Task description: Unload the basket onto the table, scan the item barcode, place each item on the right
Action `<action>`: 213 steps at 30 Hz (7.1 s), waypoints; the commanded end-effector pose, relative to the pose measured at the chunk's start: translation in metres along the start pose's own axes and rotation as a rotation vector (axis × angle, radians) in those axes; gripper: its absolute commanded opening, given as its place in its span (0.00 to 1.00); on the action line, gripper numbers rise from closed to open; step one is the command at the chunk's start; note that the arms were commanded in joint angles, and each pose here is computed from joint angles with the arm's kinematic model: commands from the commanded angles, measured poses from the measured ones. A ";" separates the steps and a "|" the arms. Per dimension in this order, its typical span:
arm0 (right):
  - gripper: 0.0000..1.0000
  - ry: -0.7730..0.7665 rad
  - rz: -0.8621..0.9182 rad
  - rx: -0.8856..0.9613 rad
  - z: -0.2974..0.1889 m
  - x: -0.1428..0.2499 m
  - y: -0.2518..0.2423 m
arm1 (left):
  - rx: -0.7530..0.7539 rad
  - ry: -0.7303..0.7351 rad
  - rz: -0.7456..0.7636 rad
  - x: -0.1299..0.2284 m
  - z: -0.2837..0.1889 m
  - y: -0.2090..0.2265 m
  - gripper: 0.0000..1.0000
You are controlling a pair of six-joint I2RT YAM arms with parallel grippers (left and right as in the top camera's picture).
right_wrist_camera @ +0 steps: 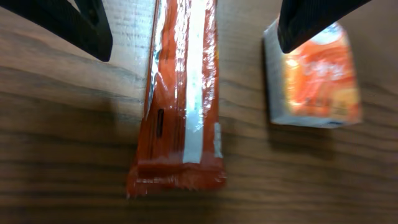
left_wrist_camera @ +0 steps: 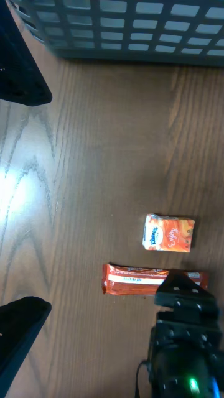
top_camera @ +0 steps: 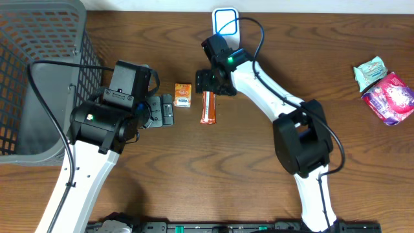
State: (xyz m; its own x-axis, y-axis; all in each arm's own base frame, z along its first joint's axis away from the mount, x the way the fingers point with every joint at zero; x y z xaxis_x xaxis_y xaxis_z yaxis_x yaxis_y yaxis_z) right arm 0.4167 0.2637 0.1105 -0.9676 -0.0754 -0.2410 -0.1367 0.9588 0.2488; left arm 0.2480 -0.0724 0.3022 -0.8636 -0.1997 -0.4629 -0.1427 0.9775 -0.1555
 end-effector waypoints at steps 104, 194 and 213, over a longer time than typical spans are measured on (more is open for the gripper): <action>0.68 0.375 0.134 -0.355 -0.052 0.026 -0.182 | -0.012 -0.001 0.001 -0.001 0.001 0.002 0.98; 0.03 0.142 -0.192 0.386 0.042 0.045 -0.093 | -0.012 -0.001 0.001 -0.001 0.001 0.002 0.98; 0.01 0.170 0.136 -0.889 -0.028 0.005 -0.135 | -0.012 -0.001 0.001 -0.001 0.001 0.002 0.98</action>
State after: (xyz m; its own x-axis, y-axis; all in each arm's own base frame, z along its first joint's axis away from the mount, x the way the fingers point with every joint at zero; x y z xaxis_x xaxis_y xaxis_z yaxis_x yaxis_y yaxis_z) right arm 0.4344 0.1251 0.0991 -0.9952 -0.0771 -0.0602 -0.0935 0.5686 0.8173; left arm 0.2480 -0.0724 0.3022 -0.8636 -0.1997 -0.4629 -0.1427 0.9775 -0.1555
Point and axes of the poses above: each gripper's point midway between its finger pads, its own z axis out along the fingers, its own y axis along the line the jaws close on, x = y × z, the point moved 8 cm from there along -z, back along the fingers, and after that the axes turned 7 degrees about -z, right-handed, at the moved point
